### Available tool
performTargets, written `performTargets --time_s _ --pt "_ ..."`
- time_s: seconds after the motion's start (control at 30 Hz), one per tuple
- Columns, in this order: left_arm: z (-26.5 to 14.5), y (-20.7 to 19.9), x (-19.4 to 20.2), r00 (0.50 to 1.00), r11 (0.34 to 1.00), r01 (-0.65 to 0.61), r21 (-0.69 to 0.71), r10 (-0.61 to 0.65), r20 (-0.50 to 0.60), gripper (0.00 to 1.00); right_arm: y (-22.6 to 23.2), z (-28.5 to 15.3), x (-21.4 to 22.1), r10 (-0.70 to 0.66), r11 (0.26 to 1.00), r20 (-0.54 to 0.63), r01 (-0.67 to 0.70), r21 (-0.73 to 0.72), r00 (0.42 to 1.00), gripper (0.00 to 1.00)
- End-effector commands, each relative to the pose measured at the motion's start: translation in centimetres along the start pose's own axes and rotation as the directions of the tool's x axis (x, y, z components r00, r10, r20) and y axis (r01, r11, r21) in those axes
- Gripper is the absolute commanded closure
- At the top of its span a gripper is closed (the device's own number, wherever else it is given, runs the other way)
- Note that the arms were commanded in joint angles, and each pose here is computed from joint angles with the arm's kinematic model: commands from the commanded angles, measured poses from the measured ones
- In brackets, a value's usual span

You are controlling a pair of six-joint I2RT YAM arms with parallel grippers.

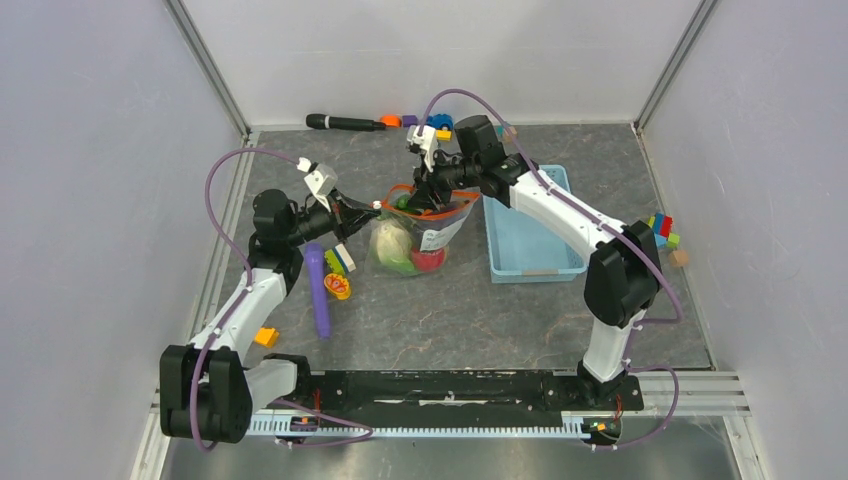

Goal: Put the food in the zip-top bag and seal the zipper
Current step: Zip the zipper food storage bag at the center of the board.

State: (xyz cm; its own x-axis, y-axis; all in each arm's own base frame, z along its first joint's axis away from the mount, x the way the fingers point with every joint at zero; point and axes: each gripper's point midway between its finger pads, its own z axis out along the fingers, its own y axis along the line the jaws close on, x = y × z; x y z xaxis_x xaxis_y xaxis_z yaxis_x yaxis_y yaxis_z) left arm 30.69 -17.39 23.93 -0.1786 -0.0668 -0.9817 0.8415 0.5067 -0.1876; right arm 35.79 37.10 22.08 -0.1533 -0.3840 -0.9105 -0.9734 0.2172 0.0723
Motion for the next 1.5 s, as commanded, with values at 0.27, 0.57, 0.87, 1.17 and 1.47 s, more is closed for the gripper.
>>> performTargets --time_s 0.27,0.57,0.87,1.17,1.47 --pt "-0.4 -0.5 -2.1 0.993 0.993 -0.118 0.014 0.117 0.019 0.98 2.2 -5.0 -8.5 -0.192 0.981 0.128 0.188 0.042 0.973 0.34" --pt "-0.4 -0.6 -2.2 0.992 0.992 -0.126 0.016 0.125 0.016 0.98 7.6 -2.8 -10.4 -0.408 0.902 0.194 0.427 -0.063 0.892 0.28" --pt "-1.0 -1.1 -1.7 0.982 0.982 -0.187 0.029 0.187 0.008 0.98 8.9 -0.9 -10.8 -0.447 0.867 0.233 0.482 -0.124 0.864 0.34" --pt "-1.2 -1.6 -1.8 0.978 0.977 -0.208 0.034 0.208 0.011 0.98 7.6 1.1 -9.6 -0.434 0.881 0.182 0.458 -0.121 0.882 0.42" --pt "-1.3 -1.7 -1.6 0.977 0.976 -0.213 0.033 0.213 0.008 0.98 7.6 2.0 -8.5 -0.426 0.880 0.161 0.449 -0.156 0.890 0.55"
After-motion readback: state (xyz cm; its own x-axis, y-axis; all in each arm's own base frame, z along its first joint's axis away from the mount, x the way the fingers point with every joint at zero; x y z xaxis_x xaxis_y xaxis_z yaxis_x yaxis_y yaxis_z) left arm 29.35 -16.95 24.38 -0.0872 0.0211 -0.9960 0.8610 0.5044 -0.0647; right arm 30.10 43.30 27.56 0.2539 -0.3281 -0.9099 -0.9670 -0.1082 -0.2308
